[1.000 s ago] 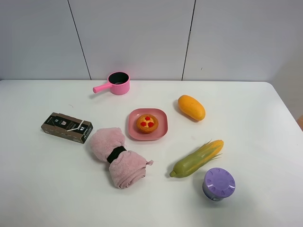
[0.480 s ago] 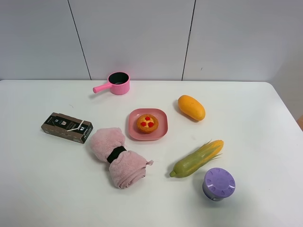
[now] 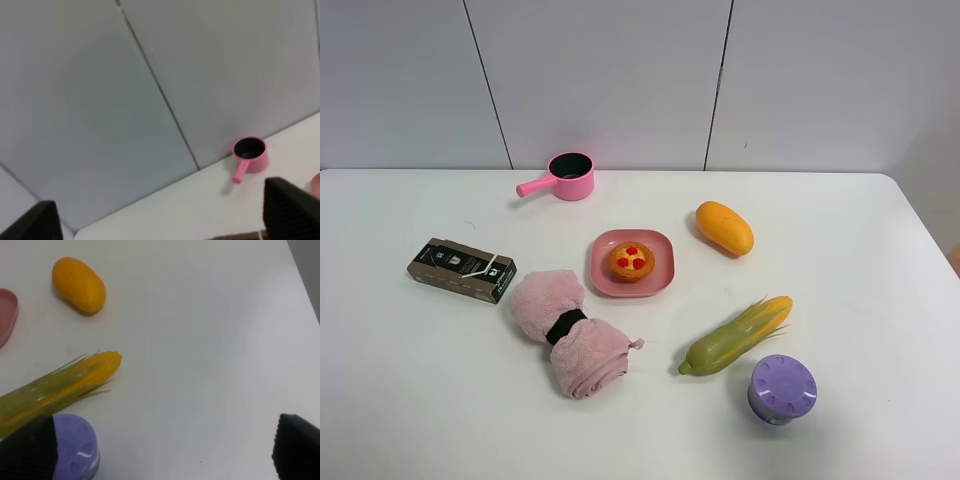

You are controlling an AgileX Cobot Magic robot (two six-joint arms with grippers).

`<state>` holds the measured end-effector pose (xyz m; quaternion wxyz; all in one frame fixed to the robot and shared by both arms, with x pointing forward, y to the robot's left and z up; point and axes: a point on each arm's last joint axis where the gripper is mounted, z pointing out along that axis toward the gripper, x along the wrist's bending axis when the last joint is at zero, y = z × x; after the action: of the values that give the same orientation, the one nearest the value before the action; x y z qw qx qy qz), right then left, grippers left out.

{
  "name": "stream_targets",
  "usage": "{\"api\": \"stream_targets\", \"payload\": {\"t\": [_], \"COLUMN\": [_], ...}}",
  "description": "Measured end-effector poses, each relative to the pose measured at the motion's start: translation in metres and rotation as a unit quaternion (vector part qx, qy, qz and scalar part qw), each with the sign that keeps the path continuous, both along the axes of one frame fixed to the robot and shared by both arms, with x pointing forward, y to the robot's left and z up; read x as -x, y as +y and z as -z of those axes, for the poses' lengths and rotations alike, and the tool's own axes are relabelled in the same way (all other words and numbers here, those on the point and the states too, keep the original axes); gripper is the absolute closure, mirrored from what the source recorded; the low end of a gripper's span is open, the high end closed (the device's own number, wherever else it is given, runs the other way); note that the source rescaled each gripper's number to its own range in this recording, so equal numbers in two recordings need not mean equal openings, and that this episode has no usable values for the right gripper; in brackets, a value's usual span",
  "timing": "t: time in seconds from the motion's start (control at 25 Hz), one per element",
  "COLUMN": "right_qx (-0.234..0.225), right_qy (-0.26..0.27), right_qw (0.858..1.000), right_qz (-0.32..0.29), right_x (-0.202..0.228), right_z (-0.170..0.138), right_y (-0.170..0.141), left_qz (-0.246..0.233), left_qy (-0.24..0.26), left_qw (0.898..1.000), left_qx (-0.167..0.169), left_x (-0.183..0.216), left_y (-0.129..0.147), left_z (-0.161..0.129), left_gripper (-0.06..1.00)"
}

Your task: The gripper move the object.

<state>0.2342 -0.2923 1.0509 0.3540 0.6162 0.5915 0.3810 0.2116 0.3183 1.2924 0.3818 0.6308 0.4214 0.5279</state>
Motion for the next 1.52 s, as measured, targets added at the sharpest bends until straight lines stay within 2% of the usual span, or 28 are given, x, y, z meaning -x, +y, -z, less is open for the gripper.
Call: {"api": "stream_targets", "payload": {"t": [0.08,0.2,0.36,0.48,0.56,0.76,1.0,1.12,1.52], "right_qx": [0.000,0.000,0.000,0.000,0.000,0.000,0.000,0.000,0.000], "right_qy": [0.000,0.000,0.000,0.000,0.000,0.000,0.000,0.000,0.000], "right_qw": [1.000,1.000,1.000,1.000,1.000,1.000,1.000,1.000,1.000], "right_qz": [0.000,0.000,0.000,0.000,0.000,0.000,0.000,0.000,0.000], "right_x": [0.000,0.000,0.000,0.000,0.000,0.000,0.000,0.000,0.000], "right_z": [0.000,0.000,0.000,0.000,0.000,0.000,0.000,0.000,0.000], "right_y": [0.000,0.000,0.000,0.000,0.000,0.000,0.000,0.000,0.000], "left_qz": [-0.033,-0.047,-0.002,0.035,0.040,0.020,0.003,-0.003,-0.005], "left_qy": [-0.009,-0.019,-0.016,0.022,0.053,0.142,0.204,0.223,0.219], "left_qw": [0.999,0.998,0.995,0.989,0.985,0.974,0.962,0.958,0.960], "left_qx": [0.005,0.027,0.096,0.141,0.161,0.175,0.179,0.177,0.176], "left_x": [0.018,0.039,0.056,0.050,0.041,0.010,-0.025,-0.034,-0.037], "left_y": [0.009,0.015,0.008,-0.002,-0.006,-0.012,-0.018,-0.019,-0.019], "left_z": [0.016,0.041,0.072,0.098,0.115,0.163,0.216,0.234,0.237], "left_gripper": [0.55,0.55,0.55,0.55,0.55,0.55,0.55,0.55,0.55]}}
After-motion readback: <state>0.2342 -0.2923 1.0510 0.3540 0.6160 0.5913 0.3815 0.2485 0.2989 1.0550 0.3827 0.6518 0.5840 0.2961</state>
